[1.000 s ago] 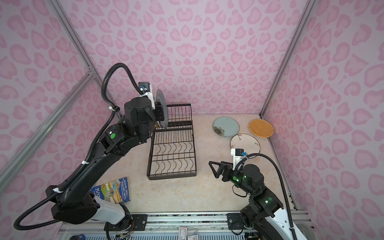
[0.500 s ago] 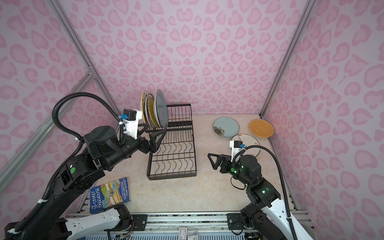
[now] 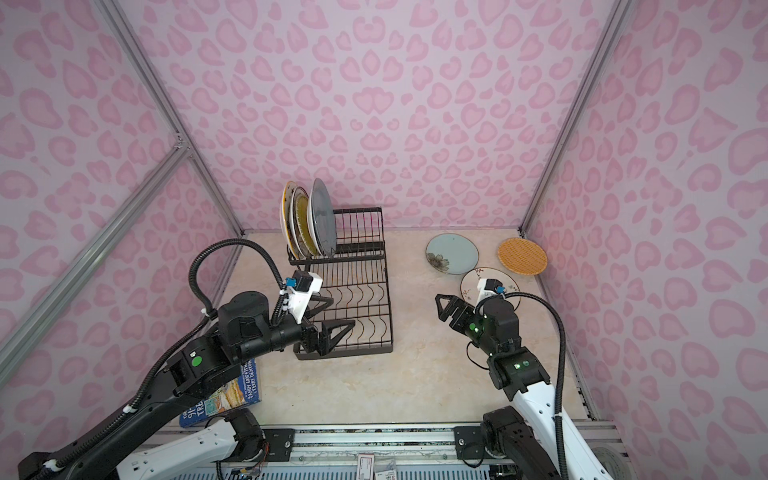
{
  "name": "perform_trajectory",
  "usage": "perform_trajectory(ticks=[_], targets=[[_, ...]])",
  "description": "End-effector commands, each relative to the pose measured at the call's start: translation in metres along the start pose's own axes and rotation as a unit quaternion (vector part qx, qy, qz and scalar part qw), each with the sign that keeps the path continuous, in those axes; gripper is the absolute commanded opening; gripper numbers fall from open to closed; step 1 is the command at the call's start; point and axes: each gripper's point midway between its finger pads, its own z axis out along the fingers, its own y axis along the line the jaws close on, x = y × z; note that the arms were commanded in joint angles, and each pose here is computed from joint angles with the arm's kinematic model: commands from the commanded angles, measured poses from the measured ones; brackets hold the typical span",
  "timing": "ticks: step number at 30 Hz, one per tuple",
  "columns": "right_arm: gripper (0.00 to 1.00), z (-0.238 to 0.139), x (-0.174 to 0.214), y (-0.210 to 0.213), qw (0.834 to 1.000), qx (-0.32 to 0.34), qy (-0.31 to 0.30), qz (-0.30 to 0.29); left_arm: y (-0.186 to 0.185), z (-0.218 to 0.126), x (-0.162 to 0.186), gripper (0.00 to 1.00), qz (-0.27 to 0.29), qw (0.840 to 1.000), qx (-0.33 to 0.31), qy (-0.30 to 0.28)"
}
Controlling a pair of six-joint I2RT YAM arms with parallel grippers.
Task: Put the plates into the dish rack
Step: 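Move the left gripper to the rack while the right gripper nears the white plate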
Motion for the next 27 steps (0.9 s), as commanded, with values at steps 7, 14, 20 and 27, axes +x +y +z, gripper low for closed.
perform_trajectory(ticks=[7,14,20,27], targets=[[0.97,0.015,-0.032,-0.061,0.994,0.069,-0.055,0.062,-0.005,0.015,0.007,0.97,-0.026,0.999,0.033,0.004],[0.95,0.014,-0.048,-0.133,0.976,0.148,-0.077,0.141,-0.016,0.022,0.017,0.97,-0.024,0.997,0.069,0.034],[0.92,0.007,-0.054,-0.185,0.957,0.190,-0.101,0.196,-0.023,0.022,0.018,0.97,-0.029,0.995,0.089,0.034],[0.87,0.020,-0.058,-0.211,0.947,0.202,-0.105,0.226,-0.026,0.025,0.022,0.97,-0.037,0.993,0.104,0.045]])
